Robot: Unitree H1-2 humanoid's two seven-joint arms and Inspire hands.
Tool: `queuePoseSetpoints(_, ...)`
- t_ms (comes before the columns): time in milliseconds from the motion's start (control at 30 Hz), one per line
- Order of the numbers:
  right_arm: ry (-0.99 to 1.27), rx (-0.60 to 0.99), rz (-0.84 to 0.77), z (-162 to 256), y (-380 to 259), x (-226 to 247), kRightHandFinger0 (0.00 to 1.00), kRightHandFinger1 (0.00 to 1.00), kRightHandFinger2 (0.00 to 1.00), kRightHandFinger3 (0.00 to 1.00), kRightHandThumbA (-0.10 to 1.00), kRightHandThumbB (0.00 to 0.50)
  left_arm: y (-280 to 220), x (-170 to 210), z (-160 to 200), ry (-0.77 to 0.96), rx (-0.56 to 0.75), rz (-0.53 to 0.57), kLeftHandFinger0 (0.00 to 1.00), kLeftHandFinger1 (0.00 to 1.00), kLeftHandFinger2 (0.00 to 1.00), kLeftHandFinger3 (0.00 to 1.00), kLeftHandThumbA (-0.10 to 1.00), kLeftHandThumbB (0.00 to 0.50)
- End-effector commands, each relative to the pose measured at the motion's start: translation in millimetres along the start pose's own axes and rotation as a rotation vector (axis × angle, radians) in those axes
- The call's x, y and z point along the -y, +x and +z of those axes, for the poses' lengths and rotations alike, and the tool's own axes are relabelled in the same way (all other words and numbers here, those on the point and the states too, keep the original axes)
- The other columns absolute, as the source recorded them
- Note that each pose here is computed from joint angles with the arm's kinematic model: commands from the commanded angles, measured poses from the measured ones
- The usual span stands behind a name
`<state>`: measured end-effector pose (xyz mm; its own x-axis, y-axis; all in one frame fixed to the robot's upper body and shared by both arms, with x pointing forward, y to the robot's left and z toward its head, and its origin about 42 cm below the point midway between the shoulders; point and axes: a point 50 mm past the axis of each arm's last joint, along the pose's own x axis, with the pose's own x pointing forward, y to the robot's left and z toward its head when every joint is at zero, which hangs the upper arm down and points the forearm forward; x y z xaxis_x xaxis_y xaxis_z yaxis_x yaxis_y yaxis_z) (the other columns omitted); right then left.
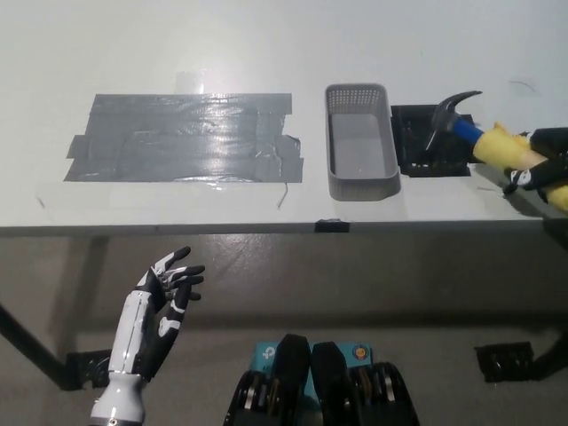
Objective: The robot picks the hammer with right hand and hits the black area on the desk and places it back.
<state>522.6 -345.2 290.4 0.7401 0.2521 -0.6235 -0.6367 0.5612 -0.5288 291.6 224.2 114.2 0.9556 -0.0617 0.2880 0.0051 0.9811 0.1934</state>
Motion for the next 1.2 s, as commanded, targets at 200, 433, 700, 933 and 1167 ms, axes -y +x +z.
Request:
queuePoseSetpoints(200, -0.156, 0.031, -0.150, 31, -28, 38, 0.00, 0.53, 0.94, 1.00, -0.10, 0.098, 6, -7, 11, 0.016, 0.064, 0.012, 0.55, 0.64, 0.64, 0.81, 0.83, 0.000)
queuePoseSetpoints(433, -0.167, 0.147, -0.265, 62, -55, 69, 0.07, 0.57, 0.90, 0.99, -0.10, 0.120, 5, -8, 9, 0.014, 0.065, 0.013, 0.55, 0.62, 0.61, 0.81, 0.85, 0.000)
queuePoseSetpoints(700, 0.074, 0.307, -0.468, 83, -43, 74, 0.13, 0.61, 0.91, 0.96, -0.10, 0.091, 1, -7, 9, 0.009, 0.057, 0.014, 0.55, 0.60, 0.57, 0.80, 0.86, 0.010)
queuePoseSetpoints(933, 0.297, 0.299, -0.440, 66, 13, 42, 0.08, 0.59, 0.90, 0.91, -0.10, 0.129, -3, -10, 11, 0.006, 0.067, 0.025, 0.54, 0.58, 0.55, 0.80, 0.86, 0.000)
queuePoseSetpoints(1167, 0.470, 0.235, -0.413, 34, 56, 4, 0.05, 0.54, 0.88, 0.90, -0.10, 0.131, -7, -12, 9, 0.006, 0.054, 0.035, 0.54, 0.58, 0.55, 0.80, 0.86, 0.001)
